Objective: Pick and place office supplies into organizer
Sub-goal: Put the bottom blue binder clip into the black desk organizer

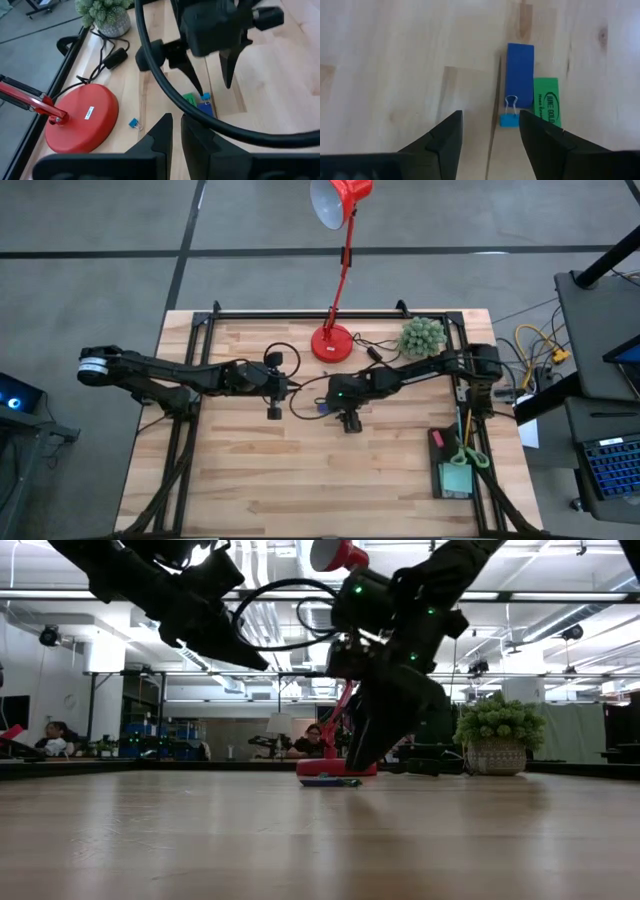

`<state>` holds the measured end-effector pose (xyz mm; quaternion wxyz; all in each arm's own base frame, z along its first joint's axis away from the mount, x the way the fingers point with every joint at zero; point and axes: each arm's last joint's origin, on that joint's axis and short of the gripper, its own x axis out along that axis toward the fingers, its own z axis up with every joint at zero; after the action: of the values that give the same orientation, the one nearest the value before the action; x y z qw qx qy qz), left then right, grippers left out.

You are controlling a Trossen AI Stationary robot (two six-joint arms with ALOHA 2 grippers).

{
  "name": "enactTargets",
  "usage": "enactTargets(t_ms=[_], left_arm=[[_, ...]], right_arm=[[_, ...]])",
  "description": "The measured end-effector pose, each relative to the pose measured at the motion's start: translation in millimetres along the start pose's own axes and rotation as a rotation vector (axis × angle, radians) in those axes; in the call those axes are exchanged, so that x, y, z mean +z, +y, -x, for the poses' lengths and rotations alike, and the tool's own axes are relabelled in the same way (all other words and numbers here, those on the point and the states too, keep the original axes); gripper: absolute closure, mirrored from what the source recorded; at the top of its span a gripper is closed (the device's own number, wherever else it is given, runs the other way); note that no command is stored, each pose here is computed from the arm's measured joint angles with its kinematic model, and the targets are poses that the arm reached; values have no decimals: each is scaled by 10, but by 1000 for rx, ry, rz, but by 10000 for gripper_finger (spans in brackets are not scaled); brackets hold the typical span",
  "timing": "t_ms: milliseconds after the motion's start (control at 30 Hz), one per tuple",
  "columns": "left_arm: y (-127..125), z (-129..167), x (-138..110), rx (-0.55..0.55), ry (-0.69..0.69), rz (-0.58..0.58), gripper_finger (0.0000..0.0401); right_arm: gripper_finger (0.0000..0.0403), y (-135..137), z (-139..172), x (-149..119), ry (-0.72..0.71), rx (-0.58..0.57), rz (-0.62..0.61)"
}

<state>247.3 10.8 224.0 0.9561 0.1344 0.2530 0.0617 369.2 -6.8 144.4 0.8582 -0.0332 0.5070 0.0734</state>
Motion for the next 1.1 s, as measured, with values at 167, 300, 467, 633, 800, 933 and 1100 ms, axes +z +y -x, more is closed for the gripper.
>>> enactTargets(t_ms=[167,300,467,633,800,933,1100], left_arm=[[0,0,-2,0,2,0,379],[-1,0,-4,-1,4,-1,379],[-1,0,-3,-1,3,0,379],[-1,0,-3,-1,3,0,379],[0,0,0,0,0,0,379],[0,0,0,0,0,0,379],[0,0,0,0,0,0,379]], right_arm=[[221,-53,-70,45,29,-3,0],[221,-108,-118,27,49,-6,-4],[221,-154,-142,-17,73,-4,-11],[225,-161,-141,-31,81,-4,-12],[253,-164,-141,-35,86,-17,-14],[288,-168,-142,-45,94,-45,-30],[324,-169,-145,-59,96,-52,-33]])
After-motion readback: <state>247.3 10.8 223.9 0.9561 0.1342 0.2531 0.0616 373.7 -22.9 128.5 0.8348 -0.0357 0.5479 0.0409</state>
